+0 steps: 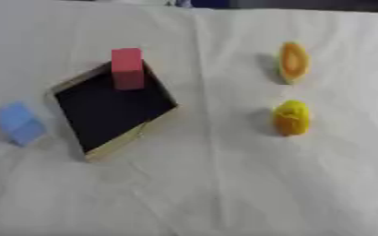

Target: Pick up objects on the table and place them in the box.

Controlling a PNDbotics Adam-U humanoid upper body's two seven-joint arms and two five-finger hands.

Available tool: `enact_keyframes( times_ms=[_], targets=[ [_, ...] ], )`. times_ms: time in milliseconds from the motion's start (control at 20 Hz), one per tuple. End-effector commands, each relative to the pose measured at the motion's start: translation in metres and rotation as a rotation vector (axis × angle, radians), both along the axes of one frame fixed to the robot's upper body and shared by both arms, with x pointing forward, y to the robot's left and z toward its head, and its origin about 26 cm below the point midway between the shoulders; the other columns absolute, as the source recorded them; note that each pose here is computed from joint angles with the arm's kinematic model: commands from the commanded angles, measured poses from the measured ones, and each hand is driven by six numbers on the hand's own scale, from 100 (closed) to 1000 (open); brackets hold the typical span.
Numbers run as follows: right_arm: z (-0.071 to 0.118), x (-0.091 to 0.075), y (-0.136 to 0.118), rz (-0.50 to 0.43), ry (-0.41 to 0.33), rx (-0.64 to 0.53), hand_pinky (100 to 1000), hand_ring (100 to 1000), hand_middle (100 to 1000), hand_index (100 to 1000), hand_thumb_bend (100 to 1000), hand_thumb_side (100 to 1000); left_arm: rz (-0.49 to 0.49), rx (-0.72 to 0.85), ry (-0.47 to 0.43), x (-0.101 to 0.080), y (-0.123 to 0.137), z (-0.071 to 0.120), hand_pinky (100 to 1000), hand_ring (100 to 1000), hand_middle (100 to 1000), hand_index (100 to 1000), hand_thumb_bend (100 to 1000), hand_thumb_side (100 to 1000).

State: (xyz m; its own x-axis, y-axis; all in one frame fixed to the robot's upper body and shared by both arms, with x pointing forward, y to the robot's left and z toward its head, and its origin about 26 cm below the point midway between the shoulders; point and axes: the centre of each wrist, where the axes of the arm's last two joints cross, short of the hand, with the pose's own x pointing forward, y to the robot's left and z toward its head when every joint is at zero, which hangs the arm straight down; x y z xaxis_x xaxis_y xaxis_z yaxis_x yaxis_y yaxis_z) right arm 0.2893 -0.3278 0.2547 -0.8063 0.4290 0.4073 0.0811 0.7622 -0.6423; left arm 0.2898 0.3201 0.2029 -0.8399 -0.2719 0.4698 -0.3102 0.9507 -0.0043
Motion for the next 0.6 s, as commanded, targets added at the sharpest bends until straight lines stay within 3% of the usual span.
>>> enact_keyframes(
  times_ms=[50,400,600],
  targets=[
    [0.022,-0.004,0.0,-0.023,-0.019,-0.189,886,837,686,826,100,100,0.006,0.035,-0.023,-0.002,0.002,0.009,694,655,610,766,100,550],
    [0.039,-0.007,-0.001,-0.096,0.048,-0.533,875,844,734,842,100,100,0.001,0.037,-0.026,-0.002,0.001,0.011,693,654,609,766,100,554],
    [0.045,-0.011,-0.007,-0.146,0.085,-0.72,874,859,763,848,100,152,-0.008,0.033,-0.032,-0.001,-0.001,0.012,693,654,609,766,100,553]
  ],
)
